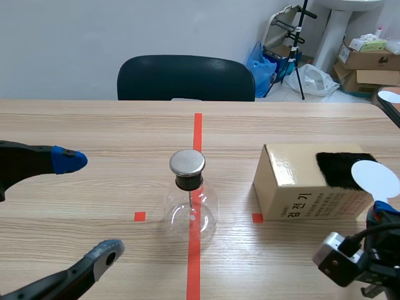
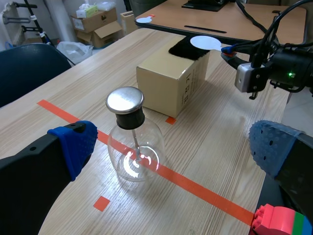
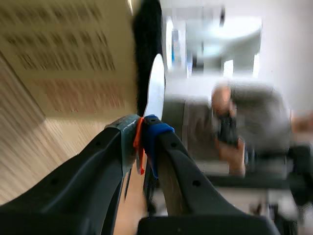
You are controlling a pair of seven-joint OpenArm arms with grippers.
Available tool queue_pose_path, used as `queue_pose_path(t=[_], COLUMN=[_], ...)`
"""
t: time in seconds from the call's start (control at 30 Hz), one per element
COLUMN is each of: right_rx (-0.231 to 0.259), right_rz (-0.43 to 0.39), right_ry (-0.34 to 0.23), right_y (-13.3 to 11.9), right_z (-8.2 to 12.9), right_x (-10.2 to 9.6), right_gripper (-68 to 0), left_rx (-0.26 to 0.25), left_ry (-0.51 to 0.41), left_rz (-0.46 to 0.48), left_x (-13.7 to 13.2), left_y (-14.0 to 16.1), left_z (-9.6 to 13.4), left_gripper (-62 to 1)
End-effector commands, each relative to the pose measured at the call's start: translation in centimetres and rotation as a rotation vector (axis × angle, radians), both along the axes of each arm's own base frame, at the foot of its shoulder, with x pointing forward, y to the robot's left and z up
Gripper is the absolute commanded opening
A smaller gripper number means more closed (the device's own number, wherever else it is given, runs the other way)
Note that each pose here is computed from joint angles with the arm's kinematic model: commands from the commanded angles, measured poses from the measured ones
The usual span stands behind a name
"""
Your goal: Do the electroscope experiment
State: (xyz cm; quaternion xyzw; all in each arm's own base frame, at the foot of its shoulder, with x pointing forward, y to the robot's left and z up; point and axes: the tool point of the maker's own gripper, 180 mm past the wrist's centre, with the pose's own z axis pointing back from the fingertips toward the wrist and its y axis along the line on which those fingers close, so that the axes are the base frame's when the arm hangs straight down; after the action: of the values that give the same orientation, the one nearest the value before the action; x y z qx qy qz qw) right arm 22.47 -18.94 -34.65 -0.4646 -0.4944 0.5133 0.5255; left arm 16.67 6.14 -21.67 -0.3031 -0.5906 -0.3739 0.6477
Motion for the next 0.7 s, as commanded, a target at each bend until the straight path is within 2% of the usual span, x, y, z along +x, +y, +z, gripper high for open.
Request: queue_pose_path(t=[0.0, 0.03, 0.13, 0.17, 0.2, 0.27, 0.3, 0.37, 0.4, 0.43, 0.47, 0.53, 0.57, 0.6, 0.67], right_rx=[-0.002, -0.004, -0.023, -0.024, -0.028, -0.022, -0.02, -0.031, -0.036, -0.038, -0.043, -0.041, -0.036, -0.038, -0.055], right_rz=[0.099, 0.09, -0.096, -0.101, -0.061, 0.074, 0.097, -0.001, -0.072, -0.101, -0.08, 0.066, 0.107, 0.092, -0.04], right_ry=[-0.018, -0.025, -0.032, -0.025, -0.018, -0.014, -0.018, -0.037, -0.034, -0.026, -0.011, 0.016, 0.018, 0.013, -0.013], right_y=[1.7, 1.5, -1.9, -2.0, -1.4, 1.1, 1.5, -0.2, -1.5, -2.1, -1.9, 0.6, 1.4, 1.1, -1.3], right_z=[0.7, 0.8, 0.9, 0.8, 0.7, 0.7, 0.8, 1.1, 1.1, 1.0, 0.7, 0.2, 0.2, 0.3, 0.8], right_x=[0.7, 0.7, 0.5, 0.5, 0.6, 0.9, 0.9, 1.1, 1.0, 0.9, 0.9, 1.1, 1.1, 1.1, 1.2], right_gripper=[-66.5, -66.5, -66.5, -66.5, -66.5, -66.5, -66.5, -66.5, -66.5, -66.5, -66.5, -66.5, -66.5, -66.5, -66.5], left_rx=[-0.034, -0.034, -0.031, -0.027, -0.027, -0.027, -0.027, -0.026, -0.026, -0.027, -0.027, -0.027, -0.027, -0.027, -0.028], left_ry=[-0.018, -0.018, -0.016, -0.014, -0.014, -0.014, -0.014, -0.014, -0.014, -0.014, -0.014, -0.014, -0.014, -0.014, -0.015], left_rz=[-0.008, -0.008, -0.008, -0.008, -0.008, -0.008, -0.008, -0.008, -0.008, -0.008, -0.008, -0.008, -0.008, -0.008, -0.008], left_x=[0.0, 0.0, 0.0, 0.0, 0.0, 0.0, 0.0, 0.0, 0.0, 0.0, 0.0, 0.0, 0.0, 0.0, 0.0], left_y=[-0.5, -0.5, -0.5, -0.5, -0.5, -0.5, -0.5, -0.5, -0.5, -0.5, -0.5, -0.5, -0.5, -0.5, -0.5], left_z=[1.0, 1.0, 0.9, 0.8, 0.8, 0.8, 0.8, 0.8, 0.8, 0.8, 0.8, 0.8, 0.8, 0.8, 0.8], left_gripper=[1.4, 1.4, 1.4, 1.4, 1.4, 1.4, 1.4, 1.4, 1.4, 1.4, 1.4, 1.4, 1.4, 1.4, 1.4])
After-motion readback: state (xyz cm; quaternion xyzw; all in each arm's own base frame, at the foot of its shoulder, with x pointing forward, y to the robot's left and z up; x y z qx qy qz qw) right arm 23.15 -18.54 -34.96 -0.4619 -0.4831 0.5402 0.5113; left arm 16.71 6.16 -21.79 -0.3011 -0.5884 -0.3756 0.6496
